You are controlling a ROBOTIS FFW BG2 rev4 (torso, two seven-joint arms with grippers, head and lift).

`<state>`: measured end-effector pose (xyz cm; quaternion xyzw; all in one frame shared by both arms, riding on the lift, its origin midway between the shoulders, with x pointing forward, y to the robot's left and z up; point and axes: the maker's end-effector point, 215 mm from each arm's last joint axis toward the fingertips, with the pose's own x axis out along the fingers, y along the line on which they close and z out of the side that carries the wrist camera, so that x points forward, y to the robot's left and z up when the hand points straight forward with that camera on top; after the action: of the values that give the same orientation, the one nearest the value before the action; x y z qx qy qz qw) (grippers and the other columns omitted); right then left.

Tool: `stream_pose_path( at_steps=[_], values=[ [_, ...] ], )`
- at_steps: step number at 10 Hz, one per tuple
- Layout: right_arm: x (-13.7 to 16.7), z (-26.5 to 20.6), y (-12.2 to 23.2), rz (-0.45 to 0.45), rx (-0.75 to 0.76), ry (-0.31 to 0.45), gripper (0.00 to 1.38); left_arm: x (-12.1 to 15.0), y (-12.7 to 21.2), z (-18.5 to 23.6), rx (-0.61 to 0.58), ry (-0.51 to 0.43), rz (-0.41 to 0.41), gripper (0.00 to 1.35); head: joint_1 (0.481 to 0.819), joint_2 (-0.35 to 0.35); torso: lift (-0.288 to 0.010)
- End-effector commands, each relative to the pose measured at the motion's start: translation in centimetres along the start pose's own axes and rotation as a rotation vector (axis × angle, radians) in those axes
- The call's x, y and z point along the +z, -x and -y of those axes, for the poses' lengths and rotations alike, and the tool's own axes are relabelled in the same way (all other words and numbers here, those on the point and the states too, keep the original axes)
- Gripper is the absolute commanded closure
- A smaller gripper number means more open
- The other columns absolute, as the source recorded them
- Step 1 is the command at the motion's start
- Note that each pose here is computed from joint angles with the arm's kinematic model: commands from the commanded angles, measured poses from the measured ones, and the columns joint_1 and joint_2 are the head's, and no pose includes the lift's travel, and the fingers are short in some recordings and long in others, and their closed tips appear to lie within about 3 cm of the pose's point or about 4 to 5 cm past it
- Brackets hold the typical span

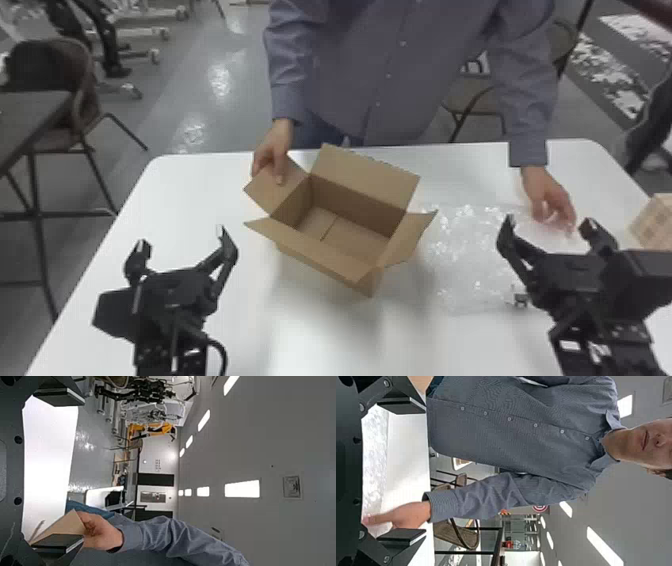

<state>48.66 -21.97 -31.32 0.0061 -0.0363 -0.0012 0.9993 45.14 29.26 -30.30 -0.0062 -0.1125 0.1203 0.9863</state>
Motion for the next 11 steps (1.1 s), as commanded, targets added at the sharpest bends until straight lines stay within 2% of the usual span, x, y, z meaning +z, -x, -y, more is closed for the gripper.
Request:
stream_pose_path(
  at_steps=[1, 11],
  values=[
    [-0.05, 0.00, 0.02, -0.002, 0.000, -0.001, 0.20, -0.01, 0.02, 0.02, 0.002, 0.002, -0.001, 0.10, 0.695, 0.087, -0.102],
    [-0.32, 0.00, 0.00, -0.014, 0.000, -0.006, 0.20, -0.06, 0.23, -0.23, 0.019, 0.005, -0.001, 0.10, 0.695, 0.088, -0.102]
  ],
)
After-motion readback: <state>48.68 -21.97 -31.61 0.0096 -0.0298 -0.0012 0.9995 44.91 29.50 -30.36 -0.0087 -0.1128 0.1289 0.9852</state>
